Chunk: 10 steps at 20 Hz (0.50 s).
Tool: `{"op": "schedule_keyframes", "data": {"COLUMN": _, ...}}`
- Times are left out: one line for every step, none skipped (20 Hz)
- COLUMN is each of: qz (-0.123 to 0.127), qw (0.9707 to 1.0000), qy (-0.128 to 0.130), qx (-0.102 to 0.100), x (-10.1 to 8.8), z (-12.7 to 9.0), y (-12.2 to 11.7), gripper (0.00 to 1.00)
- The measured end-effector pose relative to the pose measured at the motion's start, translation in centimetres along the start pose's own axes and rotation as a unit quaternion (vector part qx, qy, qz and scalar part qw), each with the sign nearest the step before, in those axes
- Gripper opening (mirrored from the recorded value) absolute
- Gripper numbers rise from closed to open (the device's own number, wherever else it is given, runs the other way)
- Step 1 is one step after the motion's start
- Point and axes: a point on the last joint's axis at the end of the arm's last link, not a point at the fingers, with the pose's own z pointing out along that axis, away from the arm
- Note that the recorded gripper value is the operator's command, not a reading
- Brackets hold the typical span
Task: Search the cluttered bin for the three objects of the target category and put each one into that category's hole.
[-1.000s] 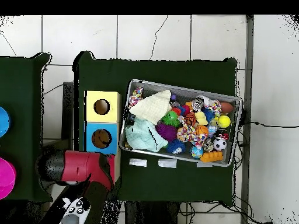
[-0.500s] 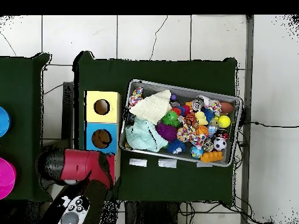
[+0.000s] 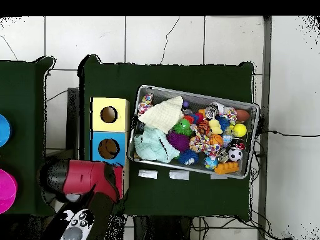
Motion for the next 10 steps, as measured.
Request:
{"op": "schedule_keyframes", "data": {"qz": 0.001, "qw": 1.0, "qy": 0.001, "qx": 0.0, "x": 0.0, "z": 0.1, "y": 0.0, "gripper": 0.0}}
{"op": "schedule_keyframes", "data": {"qz": 0.001, "qw": 1.0, "qy": 0.001, "qx": 0.0, "x": -0.1, "z": 0.1, "y": -0.1, "gripper": 0.0}}
{"op": "schedule_keyframes", "data": {"qz": 0.002, "qw": 1.0, "qy": 0.002, "qx": 0.0, "x": -0.2, "z": 0.2, "y": -0.1, "gripper": 0.0}}
{"op": "schedule_keyframes", "data": {"qz": 0.003, "qw": 1.0, "qy": 0.002, "qx": 0.0, "x": -0.3, "z": 0.2, "y": -0.2, "gripper": 0.0}}
{"op": "schedule_keyframes", "data": {"qz": 0.004, "qw": 1.0, "qy": 0.0, "qx": 0.0, "x": -0.5, "z": 0.3, "y": -0.3, "gripper": 0.0}}
{"op": "schedule_keyframes", "data": {"qz": 0.005, "qw": 1.0, "qy": -0.002, "qx": -0.001, "x": -0.6, "z": 0.4, "y": -0.4, "gripper": 0.0}}
{"op": "schedule_keyframes", "data": {"qz": 0.007, "qw": 0.9999, "qy": -0.009, "qx": -0.002, "x": -1.0, "z": 0.6, "y": -0.6, "gripper": 0.0}}
{"op": "schedule_keyframes", "data": {"qz": 0.008, "qw": 0.9999, "qy": -0.014, "qx": -0.002, "x": -1.3, "z": 0.7, "y": -0.6, "gripper": 0.0}}
{"op": "schedule_keyframes", "data": {"qz": 0.009, "qw": 0.9998, "qy": -0.019, "qx": -0.002, "x": -1.5, "z": 0.8, "y": -0.7, "gripper": 0.0}}
{"op": "schedule_keyframes", "data": {"qz": 0.009, "qw": 0.9996, "qy": -0.027, "qx": -0.001, "x": -1.8, "z": 1.1, "y": -0.8, "gripper": 0.0}}
